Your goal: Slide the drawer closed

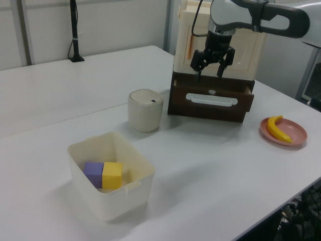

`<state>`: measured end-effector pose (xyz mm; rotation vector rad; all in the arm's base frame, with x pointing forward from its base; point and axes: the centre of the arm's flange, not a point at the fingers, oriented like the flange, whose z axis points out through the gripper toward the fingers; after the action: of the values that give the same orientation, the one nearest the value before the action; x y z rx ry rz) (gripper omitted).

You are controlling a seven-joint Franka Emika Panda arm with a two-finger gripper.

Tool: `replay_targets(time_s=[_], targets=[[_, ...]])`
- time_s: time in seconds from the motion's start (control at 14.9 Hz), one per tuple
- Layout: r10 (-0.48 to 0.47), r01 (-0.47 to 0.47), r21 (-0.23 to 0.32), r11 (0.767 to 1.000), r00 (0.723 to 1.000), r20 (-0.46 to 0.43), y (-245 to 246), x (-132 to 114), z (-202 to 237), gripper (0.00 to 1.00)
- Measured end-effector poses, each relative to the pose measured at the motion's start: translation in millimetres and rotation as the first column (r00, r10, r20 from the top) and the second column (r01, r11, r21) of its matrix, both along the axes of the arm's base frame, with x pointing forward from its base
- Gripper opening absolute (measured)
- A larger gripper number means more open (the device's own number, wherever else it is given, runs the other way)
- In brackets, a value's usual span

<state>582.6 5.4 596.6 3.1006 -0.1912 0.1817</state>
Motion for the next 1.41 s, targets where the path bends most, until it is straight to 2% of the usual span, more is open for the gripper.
replay_targets(time_s=[0.34, 1.14, 1.21, 1.28, 1.41], targets=[[0.014, -0.014, 0.028, 1.000, 1.000, 0.001, -5.0, -0.4, 0.9, 1.00], [0.019, -0.019, 0.028, 0.999, 1.000, 0.001, -6.7, -0.4, 1.0, 0.98], [0.021, -0.021, 0.029, 0.999, 1.000, 0.001, -7.5, -0.4, 1.0, 0.94], [0.021, -0.021, 0.035, 0.999, 1.000, 0.001, -8.2, -0.4, 0.9, 0.84], [0.029, -0.029, 0.059, 0.998, 1.000, 0.001, -9.3, -0.5, 0.3, 0.57]])
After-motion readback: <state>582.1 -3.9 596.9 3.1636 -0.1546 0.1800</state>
